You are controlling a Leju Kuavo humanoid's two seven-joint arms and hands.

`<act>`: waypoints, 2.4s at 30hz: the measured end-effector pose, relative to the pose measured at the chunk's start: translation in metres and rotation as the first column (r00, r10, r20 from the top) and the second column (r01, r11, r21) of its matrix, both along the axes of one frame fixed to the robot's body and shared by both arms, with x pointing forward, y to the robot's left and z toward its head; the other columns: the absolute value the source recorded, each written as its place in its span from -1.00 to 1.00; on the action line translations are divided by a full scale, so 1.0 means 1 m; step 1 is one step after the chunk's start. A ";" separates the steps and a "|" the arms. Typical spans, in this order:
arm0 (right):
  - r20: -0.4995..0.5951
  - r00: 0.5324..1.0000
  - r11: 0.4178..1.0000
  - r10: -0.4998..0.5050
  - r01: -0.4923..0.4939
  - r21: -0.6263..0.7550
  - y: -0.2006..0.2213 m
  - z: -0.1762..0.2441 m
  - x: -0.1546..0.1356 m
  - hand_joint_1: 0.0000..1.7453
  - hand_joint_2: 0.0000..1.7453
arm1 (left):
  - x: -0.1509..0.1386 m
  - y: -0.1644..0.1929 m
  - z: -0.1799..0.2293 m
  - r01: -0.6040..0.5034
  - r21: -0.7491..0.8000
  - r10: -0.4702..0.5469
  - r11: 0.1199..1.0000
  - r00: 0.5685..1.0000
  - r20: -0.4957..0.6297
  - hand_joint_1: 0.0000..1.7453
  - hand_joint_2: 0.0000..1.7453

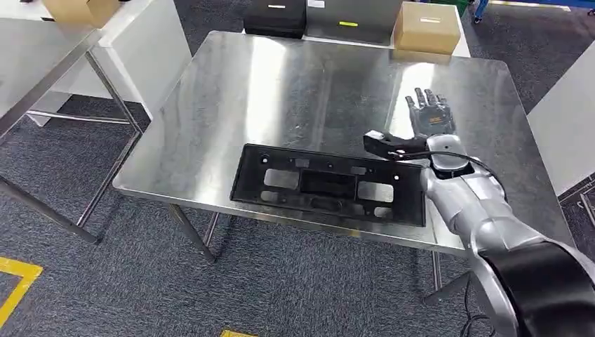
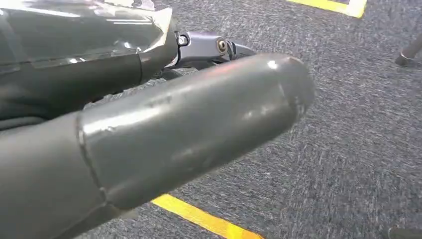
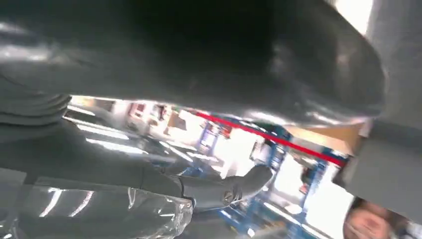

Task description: Take the parts from the cabinet and place them on the table.

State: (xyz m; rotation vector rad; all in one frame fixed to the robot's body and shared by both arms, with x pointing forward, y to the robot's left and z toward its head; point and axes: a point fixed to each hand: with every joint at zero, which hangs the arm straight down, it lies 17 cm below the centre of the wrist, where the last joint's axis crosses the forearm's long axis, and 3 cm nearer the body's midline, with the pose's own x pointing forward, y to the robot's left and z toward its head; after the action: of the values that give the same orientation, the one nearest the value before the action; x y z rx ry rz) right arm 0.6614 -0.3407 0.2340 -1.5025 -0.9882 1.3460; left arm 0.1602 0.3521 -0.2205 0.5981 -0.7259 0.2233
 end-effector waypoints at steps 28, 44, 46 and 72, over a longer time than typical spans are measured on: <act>0.260 0.671 0.698 -0.694 0.715 0.018 -0.430 0.029 -0.208 -1.00 -1.00 | -0.026 -0.038 -0.016 -0.147 -0.123 0.137 0.981 0.987 -0.088 -1.00 -1.00; 0.147 0.686 0.672 -0.713 0.728 -0.136 -0.483 -0.116 -0.430 -1.00 -1.00 | -0.034 -0.069 -0.020 -0.198 -0.189 0.177 0.962 0.977 -0.122 -1.00 -1.00; 0.066 0.779 0.763 -0.623 0.624 -0.166 -0.444 -0.151 -0.423 -1.00 -1.00 | -0.033 -0.073 -0.020 -0.201 -0.200 0.180 0.959 0.976 -0.120 -1.00 -1.00; -0.788 0.267 0.085 -0.555 0.960 0.266 -0.091 -0.489 -0.586 -1.00 -1.00 | -0.018 -0.097 -0.031 0.083 -0.311 -0.134 0.947 0.980 -0.147 -1.00 -1.00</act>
State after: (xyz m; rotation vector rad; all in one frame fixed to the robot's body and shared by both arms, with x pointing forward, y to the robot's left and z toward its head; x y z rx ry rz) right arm 0.0755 -0.4316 -0.2555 -0.6633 -0.0946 0.2716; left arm 0.1424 0.2547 -0.2510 0.2775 -0.5464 0.1751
